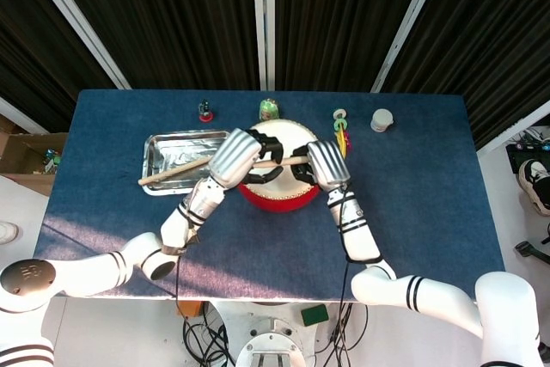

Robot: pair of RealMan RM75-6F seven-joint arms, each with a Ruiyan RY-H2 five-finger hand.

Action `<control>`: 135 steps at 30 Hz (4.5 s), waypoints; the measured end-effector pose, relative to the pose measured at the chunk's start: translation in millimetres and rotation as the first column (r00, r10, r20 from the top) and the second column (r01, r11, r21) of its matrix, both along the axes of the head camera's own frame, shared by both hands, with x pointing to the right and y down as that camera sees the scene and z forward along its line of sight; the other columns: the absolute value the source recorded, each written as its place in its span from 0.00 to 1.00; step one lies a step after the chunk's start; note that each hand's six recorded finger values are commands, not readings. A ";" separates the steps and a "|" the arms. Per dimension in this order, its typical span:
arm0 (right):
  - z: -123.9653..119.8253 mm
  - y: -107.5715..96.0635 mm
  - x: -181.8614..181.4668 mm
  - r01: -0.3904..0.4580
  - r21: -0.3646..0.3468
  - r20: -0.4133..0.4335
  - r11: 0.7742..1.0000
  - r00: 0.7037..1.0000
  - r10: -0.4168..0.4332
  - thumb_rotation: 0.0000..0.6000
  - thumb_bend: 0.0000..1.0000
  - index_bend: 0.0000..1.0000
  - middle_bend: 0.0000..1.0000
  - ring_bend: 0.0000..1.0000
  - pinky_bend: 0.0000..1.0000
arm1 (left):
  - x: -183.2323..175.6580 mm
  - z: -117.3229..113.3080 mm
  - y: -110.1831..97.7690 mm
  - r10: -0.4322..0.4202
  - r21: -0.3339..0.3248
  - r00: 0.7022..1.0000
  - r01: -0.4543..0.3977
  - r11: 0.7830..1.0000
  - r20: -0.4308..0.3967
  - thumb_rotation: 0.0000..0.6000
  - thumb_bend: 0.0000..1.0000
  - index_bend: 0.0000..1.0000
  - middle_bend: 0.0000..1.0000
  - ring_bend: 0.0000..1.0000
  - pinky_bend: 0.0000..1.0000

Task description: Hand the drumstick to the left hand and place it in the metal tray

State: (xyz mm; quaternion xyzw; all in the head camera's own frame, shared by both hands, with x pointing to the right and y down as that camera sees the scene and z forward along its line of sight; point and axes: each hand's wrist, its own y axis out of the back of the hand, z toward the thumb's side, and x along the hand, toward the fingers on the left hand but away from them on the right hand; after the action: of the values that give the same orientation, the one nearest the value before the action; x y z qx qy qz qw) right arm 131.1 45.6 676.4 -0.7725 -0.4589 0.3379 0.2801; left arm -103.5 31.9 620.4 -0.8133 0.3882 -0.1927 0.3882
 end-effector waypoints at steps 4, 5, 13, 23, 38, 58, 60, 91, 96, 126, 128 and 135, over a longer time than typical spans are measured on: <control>-2.1 0.7 2.8 0.003 -0.004 0.007 1.000 1.000 -0.003 1.00 0.49 0.94 0.94 0.85 0.98 | -2.2 -0.1 0.4 -0.002 0.002 1.000 0.002 1.000 -0.009 1.00 0.46 0.70 0.74 0.69 0.67; -2.7 0.9 3.6 0.003 -0.005 0.008 1.000 1.000 -0.003 1.00 0.42 0.88 0.88 0.80 0.94 | -2.6 -0.1 0.5 -0.003 0.001 1.000 0.003 1.000 -0.013 1.00 0.47 0.70 0.74 0.69 0.67; -10.4 1.8 11.1 0.004 -0.033 0.036 0.999 0.999 -0.002 1.00 0.13 0.35 0.47 0.41 0.48 | -7.4 -3.2 0.1 -0.021 -0.027 0.996 0.019 0.999 -0.083 1.00 0.48 0.72 0.75 0.70 0.68; -34.4 -4.5 32.0 -0.001 -0.008 0.068 1.000 0.998 0.001 1.00 0.05 0.00 0.11 0.10 0.18 | -23.4 -21.2 6.0 -0.038 -0.031 0.979 0.032 0.999 -0.200 1.00 0.48 0.72 0.76 0.70 0.68; -80.6 -5.8 97.2 -0.011 0.076 -0.034 0.997 0.999 0.013 1.00 0.06 0.00 0.01 0.00 0.09 | -82.5 -12.8 3.0 -0.154 -0.095 0.964 0.137 0.986 -0.215 1.00 0.48 0.72 0.76 0.70 0.68; -116.9 6.9 183.0 -0.142 0.128 -0.067 0.981 0.986 0.151 1.00 0.05 0.00 0.01 0.00 0.09 | -229.0 46.0 -5.0 -0.427 -0.190 0.904 0.414 0.890 -0.027 1.00 0.48 0.72 0.76 0.69 0.68; -119.9 10.4 192.8 -0.161 0.131 -0.066 0.978 0.983 0.171 1.00 0.05 0.00 0.01 0.00 0.09 | -246.1 56.1 -1.6 -0.447 -0.191 0.894 0.442 0.876 0.016 1.00 0.48 0.72 0.75 0.69 0.68; -139.7 46.6 236.1 -0.254 0.138 -0.060 0.957 0.963 0.264 1.00 0.05 0.00 0.02 0.00 0.09 | -237.8 137.7 41.6 -0.327 -0.321 0.926 0.373 0.871 0.189 1.00 0.46 0.69 0.60 0.47 0.52; -139.6 47.8 236.9 -0.256 0.134 -0.059 0.957 0.962 0.265 1.00 0.05 0.00 0.02 0.00 0.09 | -243.4 144.8 43.5 -0.306 -0.309 0.917 0.378 0.873 0.257 1.00 0.41 0.59 0.40 0.29 0.36; -136.9 58.7 279.8 -0.250 0.082 -0.179 0.965 0.949 0.261 1.00 0.17 0.00 0.10 0.00 0.09 | -326.5 66.8 52.2 -0.461 -0.104 0.836 0.508 0.855 0.296 1.00 0.06 0.11 0.09 0.09 0.18; -136.4 63.6 287.7 -0.212 0.081 -0.234 0.974 0.946 0.226 1.00 0.18 0.00 0.10 0.00 0.09 | -336.6 52.9 55.1 -0.469 -0.081 0.824 0.516 0.853 0.316 1.00 0.08 0.12 0.09 0.09 0.18; -132.5 94.9 312.9 -0.125 0.104 -0.346 0.987 0.926 0.154 1.00 0.18 0.00 0.08 0.00 0.08 | -371.3 -14.7 93.6 -0.508 -0.014 0.752 0.565 0.825 0.420 1.00 0.09 0.12 0.09 0.09 0.18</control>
State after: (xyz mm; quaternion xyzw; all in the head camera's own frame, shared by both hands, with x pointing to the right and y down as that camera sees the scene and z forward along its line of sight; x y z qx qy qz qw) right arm 444.0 140.5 543.8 -0.6531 -0.4681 0.4712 0.3636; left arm -474.7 125.5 605.8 -0.6357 0.5035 -0.4840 0.3289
